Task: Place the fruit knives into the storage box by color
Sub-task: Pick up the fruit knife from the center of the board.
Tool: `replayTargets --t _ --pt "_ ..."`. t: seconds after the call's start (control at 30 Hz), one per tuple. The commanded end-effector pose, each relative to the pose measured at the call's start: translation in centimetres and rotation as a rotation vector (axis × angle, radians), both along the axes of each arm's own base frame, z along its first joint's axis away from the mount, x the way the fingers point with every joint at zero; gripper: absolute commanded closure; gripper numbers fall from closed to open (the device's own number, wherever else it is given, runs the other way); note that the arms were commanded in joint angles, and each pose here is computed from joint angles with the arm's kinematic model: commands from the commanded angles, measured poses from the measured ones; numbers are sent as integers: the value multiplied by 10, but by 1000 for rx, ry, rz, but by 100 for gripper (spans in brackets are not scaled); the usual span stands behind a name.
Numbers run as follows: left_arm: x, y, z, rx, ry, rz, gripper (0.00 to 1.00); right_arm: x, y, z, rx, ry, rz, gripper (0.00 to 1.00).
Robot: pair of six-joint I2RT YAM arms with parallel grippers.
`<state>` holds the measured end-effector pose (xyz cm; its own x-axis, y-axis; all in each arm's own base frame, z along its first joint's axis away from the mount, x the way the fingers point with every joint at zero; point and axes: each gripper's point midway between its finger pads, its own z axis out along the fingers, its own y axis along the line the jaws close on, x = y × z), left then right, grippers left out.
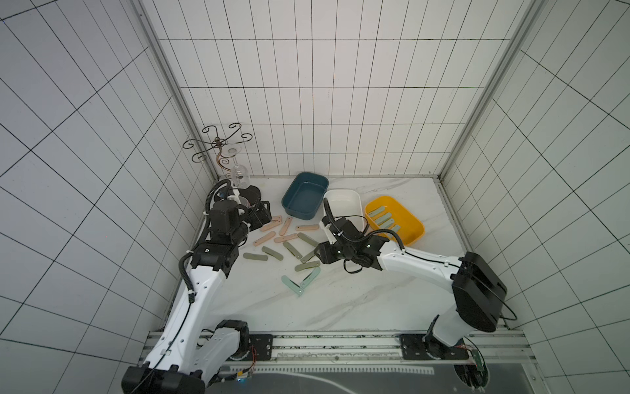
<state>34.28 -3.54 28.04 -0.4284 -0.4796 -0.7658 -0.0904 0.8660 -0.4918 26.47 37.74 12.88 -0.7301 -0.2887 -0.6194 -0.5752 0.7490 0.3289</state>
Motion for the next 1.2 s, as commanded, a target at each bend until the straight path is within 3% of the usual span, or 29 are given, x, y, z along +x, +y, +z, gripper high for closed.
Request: replayTargets --t 0.0,0.47,0.87,1.17 --pt "-1 11 -2 -5 4 25 3 -1 37 28 -53 -106 120 48" --pt "12 45 -4 -87 13 151 3 -28 74 -18 -273 -150 305 51" --pt "16 51 -4 -114 4 171 3 -65 104 -46 -323 -143 438 47" --pt "18 52 -5 -124 3 171 3 -65 110 -63 -359 -146 432 47"
